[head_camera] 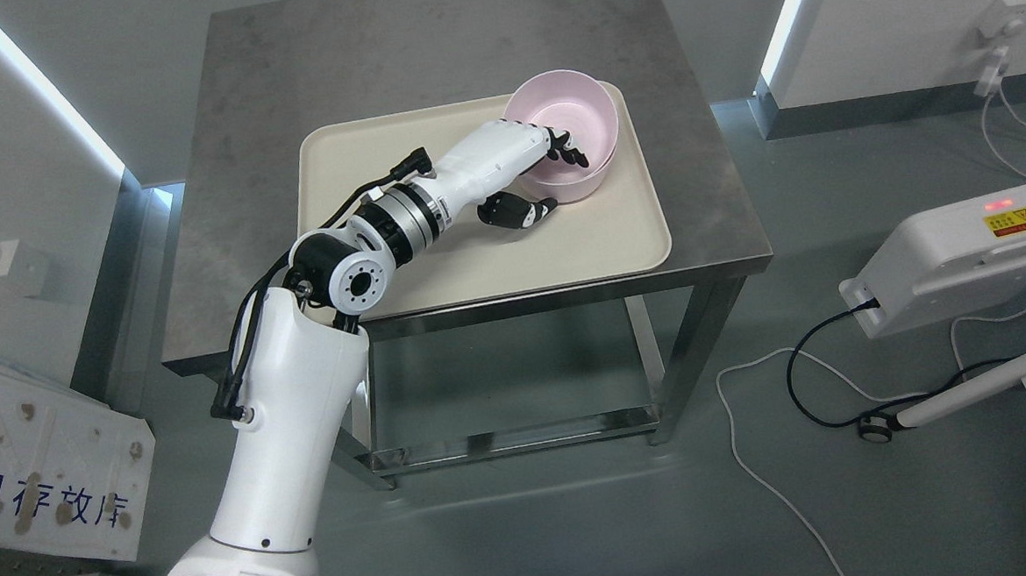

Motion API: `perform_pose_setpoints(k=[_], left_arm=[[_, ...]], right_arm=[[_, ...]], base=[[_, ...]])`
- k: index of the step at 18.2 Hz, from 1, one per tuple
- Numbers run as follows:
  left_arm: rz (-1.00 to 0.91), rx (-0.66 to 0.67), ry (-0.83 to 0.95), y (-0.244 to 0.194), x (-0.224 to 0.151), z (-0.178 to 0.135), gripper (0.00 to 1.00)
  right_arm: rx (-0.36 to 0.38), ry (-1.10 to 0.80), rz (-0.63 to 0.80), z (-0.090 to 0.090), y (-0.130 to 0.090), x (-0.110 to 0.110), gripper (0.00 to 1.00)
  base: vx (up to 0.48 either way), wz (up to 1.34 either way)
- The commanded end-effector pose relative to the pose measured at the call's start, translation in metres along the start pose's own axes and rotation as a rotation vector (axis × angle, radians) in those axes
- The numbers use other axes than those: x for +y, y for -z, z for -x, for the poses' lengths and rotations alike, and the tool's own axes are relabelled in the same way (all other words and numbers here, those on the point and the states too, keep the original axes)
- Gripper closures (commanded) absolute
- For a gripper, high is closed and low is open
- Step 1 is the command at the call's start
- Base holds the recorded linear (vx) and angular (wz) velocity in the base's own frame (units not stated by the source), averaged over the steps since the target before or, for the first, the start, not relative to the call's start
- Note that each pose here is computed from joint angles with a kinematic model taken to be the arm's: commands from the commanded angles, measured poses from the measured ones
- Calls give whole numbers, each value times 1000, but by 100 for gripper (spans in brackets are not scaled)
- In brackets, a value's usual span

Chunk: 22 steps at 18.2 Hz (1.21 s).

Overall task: Stack pink IKEA bowls on left shelf middle
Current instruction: 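Lift the stacked pink bowls off the tray with the left hand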

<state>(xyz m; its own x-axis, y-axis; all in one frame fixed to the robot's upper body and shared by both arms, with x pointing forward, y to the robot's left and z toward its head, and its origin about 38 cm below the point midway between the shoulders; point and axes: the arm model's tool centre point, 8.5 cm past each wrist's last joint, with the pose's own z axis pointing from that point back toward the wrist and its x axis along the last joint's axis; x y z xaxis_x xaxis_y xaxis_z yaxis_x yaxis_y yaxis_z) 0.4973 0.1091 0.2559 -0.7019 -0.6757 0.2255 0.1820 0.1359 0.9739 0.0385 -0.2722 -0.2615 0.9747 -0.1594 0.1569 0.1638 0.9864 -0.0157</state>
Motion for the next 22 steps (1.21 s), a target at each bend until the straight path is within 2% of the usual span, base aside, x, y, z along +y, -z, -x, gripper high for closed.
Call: perform_pose_setpoints(k=[1,3,7,13,19,22], left_arm=[[-16,7,19,-8,5,10,79],[-38,-6,21,-12,10,12,87],[-91,-1,14,-24,21,23,90],[-208,-18,46,-66,53,37,90],[-297,-106,50,-96,76,26,90],[-316,-99,57,-106,84,28,90]], right_arm=[[-3,-3,17,-2,-1,-11,0],[-3,-3,17,-2,-1,-11,0],[-3,-3,17,-2,-1,-11,0],[-3,-3,17,-2,-1,-11,0],[-3,-3,17,-2,-1,-11,0],[-3,-3,17,-2,-1,-11,0]], base=[[0,0],[0,0],[0,0],[0,0],[0,0],[0,0]])
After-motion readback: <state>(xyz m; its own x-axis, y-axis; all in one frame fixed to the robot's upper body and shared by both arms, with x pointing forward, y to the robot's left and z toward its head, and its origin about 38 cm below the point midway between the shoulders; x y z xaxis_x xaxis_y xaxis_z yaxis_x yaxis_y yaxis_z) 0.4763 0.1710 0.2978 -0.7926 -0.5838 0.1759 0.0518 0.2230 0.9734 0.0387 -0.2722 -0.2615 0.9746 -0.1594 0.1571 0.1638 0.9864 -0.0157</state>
